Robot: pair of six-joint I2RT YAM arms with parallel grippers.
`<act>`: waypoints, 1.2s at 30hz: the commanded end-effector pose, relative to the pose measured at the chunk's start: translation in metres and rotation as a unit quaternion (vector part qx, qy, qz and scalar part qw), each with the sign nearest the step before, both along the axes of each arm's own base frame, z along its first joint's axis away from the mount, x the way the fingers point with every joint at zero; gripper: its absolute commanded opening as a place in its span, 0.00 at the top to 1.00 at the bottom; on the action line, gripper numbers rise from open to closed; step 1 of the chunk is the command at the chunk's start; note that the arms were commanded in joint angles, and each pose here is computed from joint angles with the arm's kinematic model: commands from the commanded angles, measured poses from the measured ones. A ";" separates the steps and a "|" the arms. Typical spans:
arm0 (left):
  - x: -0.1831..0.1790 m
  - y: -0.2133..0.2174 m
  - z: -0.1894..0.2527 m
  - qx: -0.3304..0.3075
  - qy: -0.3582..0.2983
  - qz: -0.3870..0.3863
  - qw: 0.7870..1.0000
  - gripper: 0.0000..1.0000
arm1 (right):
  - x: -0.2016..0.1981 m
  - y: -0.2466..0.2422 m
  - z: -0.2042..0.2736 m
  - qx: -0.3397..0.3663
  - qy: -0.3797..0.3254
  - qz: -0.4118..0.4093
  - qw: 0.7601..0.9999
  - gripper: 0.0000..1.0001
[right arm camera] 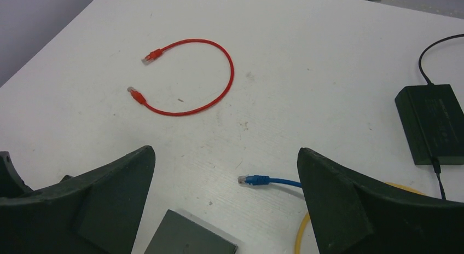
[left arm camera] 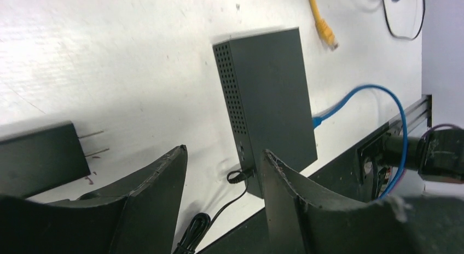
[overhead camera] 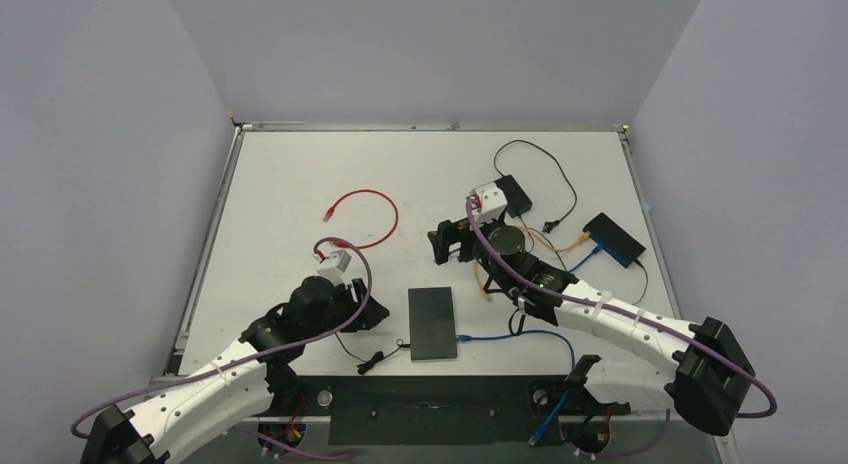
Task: Insert the plug into the switch port
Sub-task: Insert the connector into the switch port, then pick up the connector from the center of the board.
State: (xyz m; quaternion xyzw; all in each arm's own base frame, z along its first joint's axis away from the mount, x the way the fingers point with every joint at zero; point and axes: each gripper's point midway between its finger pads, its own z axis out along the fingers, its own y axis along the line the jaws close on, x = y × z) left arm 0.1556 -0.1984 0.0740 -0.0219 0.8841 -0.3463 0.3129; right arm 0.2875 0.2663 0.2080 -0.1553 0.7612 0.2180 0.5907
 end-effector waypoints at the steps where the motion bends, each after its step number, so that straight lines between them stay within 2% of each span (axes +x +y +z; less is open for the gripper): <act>1: 0.023 0.011 0.037 0.010 -0.052 0.033 0.998 0.50 | 0.005 0.007 0.007 0.000 0.025 0.004 1.000 0.01; 7: 0.041 0.035 0.064 0.043 -0.079 0.086 0.992 0.45 | 0.024 0.038 0.001 0.020 0.065 0.013 0.998 0.01; 14: 0.049 0.057 0.090 0.084 -0.097 0.126 0.984 0.45 | 0.055 0.084 -0.019 0.044 0.128 0.004 0.991 0.14; 21: 0.047 0.074 0.111 0.085 -0.122 0.152 0.977 0.45 | 0.072 0.119 -0.049 0.056 0.171 -0.007 0.984 0.26; 25: 0.043 0.078 0.118 0.076 -0.130 0.158 0.976 0.45 | 0.066 0.159 -0.062 0.013 0.162 0.045 0.986 0.31; 30: 0.041 0.076 0.123 0.055 -0.133 0.158 0.977 0.45 | 0.064 0.191 -0.073 -0.040 0.148 0.099 0.983 0.31; 36: 0.037 0.074 0.130 0.027 -0.143 0.161 0.976 0.45 | 0.055 0.217 -0.099 -0.090 0.164 0.181 0.966 0.32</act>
